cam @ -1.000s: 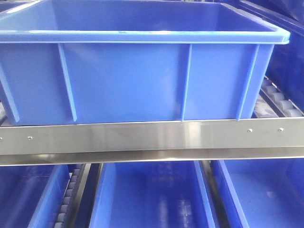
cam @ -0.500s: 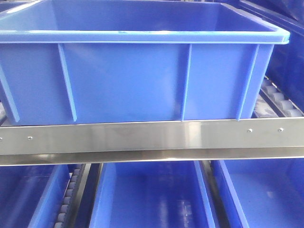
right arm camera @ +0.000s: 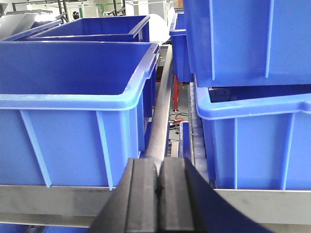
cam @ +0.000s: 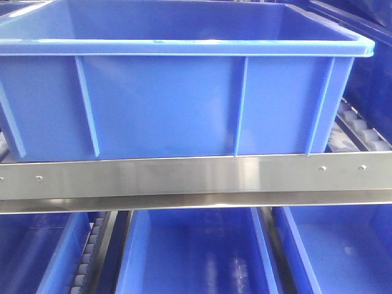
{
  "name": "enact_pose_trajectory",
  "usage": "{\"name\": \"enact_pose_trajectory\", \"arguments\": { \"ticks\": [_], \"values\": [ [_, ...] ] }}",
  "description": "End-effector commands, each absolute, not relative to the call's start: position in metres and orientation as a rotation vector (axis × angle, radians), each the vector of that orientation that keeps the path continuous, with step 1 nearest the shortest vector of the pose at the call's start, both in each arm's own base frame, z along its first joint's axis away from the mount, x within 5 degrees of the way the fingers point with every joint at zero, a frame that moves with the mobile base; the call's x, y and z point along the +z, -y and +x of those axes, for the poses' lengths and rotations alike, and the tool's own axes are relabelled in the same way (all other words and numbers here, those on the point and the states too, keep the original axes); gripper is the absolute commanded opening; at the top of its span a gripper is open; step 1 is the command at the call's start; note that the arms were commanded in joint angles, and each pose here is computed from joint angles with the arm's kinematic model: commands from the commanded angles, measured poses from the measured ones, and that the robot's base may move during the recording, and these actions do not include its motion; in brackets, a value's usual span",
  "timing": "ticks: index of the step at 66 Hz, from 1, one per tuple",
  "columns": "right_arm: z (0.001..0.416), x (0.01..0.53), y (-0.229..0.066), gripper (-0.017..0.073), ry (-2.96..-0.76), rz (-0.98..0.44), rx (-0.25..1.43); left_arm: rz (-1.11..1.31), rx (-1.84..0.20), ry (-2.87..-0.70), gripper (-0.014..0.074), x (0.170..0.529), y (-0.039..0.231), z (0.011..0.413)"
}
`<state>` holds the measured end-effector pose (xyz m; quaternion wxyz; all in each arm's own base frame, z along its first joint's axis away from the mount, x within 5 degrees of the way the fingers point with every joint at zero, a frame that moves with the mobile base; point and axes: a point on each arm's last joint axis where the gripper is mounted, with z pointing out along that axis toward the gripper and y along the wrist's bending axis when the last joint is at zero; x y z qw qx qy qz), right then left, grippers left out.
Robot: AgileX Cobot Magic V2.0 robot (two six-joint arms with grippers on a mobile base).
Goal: Grab silver tray and place in blue box
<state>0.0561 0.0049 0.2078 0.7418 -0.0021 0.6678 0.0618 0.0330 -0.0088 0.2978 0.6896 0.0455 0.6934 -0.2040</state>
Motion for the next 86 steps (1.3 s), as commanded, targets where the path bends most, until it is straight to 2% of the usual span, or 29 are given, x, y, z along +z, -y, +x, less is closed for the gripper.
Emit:
{"name": "enact_pose_trajectory", "arguments": {
  "ticks": [1,20,25,30,39,53,64,86],
  "values": [
    [0.052,0.222,-0.004,0.0050,-1.342,-0.015,0.121,0.107,-0.482,-1.452,-0.0006,0.313,0.009,0.031],
    [0.052,0.222,-0.004,0.0050,-1.342,-0.015,0.121,0.109,-0.478,-1.451,-0.0006,0.313,0.009,0.031],
    [0.052,0.222,-0.004,0.0050,-1.342,-0.015,0.121,0.163,-0.356,-1.422,-0.0006,0.315,0.006,0.031],
    [0.052,0.222,-0.004,0.0050,-1.342,-0.015,0.121,0.139,-0.326,-1.425,-0.0006,0.313,0.004,0.031],
    [0.052,0.222,-0.004,0.0050,-1.342,-0.015,0.121,0.148,-0.227,-1.444,-0.0006,0.293,0.009,0.038],
    [0.052,0.222,-0.004,0.0050,-1.342,-0.015,0.121,0.028,-0.090,-1.321,-0.0006,0.248,0.004,0.055],
    [0.052,0.222,-0.004,0.0050,-1.342,-0.015,0.121,0.034,-0.067,-1.379,-0.0006,0.214,0.003,0.060],
    [0.052,0.222,-0.004,0.0050,-1.341,-0.015,0.121,0.078,-0.033,-1.349,-0.0006,0.212,0.004,0.054]
  ]
}}
